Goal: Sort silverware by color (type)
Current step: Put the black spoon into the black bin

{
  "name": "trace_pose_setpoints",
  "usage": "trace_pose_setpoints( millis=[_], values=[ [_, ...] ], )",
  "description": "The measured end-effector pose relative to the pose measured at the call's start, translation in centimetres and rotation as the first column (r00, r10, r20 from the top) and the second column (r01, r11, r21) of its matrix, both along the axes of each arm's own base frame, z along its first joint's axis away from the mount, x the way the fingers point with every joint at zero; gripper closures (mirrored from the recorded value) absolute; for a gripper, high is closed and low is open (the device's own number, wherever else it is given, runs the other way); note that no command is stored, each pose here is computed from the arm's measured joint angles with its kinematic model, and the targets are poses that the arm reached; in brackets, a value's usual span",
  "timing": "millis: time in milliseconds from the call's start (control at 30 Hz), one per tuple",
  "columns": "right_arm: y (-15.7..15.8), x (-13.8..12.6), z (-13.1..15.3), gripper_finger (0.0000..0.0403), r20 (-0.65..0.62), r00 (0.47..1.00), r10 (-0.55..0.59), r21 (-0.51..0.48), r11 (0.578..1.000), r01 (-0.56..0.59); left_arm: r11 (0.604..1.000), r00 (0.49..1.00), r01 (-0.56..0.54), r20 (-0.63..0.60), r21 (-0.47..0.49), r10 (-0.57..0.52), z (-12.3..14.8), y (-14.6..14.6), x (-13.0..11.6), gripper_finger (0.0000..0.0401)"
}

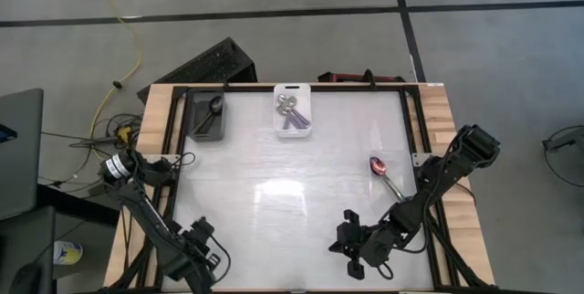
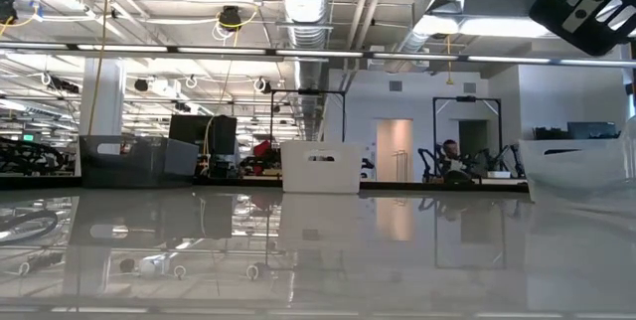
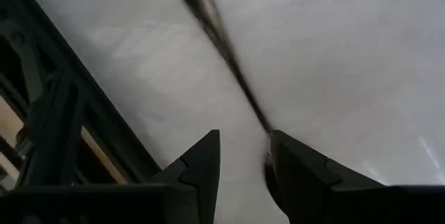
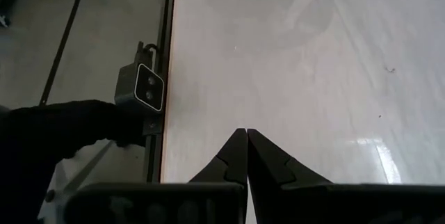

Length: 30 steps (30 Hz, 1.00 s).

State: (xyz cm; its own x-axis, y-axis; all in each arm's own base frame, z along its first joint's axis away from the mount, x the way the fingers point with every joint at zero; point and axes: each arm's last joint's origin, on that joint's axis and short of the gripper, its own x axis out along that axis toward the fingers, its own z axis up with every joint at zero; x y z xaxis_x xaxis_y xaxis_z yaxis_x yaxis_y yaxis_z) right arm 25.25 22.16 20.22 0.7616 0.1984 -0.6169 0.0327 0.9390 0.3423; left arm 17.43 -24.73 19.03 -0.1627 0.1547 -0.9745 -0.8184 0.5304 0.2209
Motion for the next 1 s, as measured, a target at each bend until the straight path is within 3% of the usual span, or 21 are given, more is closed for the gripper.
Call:
trace_pose_setpoints(
  millis=[167,267,467,800,1000],
  values=[
    [0.1,-0.1,0.0,0.0376,-0.015,0.999,0.039,0.005,0.999,-0.039,0.983,0.991,-0.038,0.122,-0.179,0.061,-2.4,1.5,-1.1,0.0287],
    [0.3,-0.2,0.0,0.0376,-0.018,0.999,0.050,0.009,0.999,-0.050,0.968,0.978,-0.091,0.163,-0.233,0.131,-3.4,2.6,-1.8,0.0287],
    [0.5,-0.4,0.0,0.0376,-0.018,0.998,0.056,0.009,0.998,-0.056,0.967,0.972,-0.125,0.167,-0.220,0.163,-4.1,3.8,-2.7,0.0287],
    [0.4,-0.3,0.0,0.0376,-0.016,0.998,0.057,0.003,0.998,-0.057,0.967,0.973,-0.080,0.193,-0.240,0.128,-4.6,3.3,-2.3,0.0289],
    [0.4,-0.4,0.0,0.0376,-0.016,0.998,0.059,0.003,0.998,-0.059,0.974,0.977,-0.032,0.198,-0.226,0.078,-5.1,3.1,-2.1,0.0352]
  ],
)
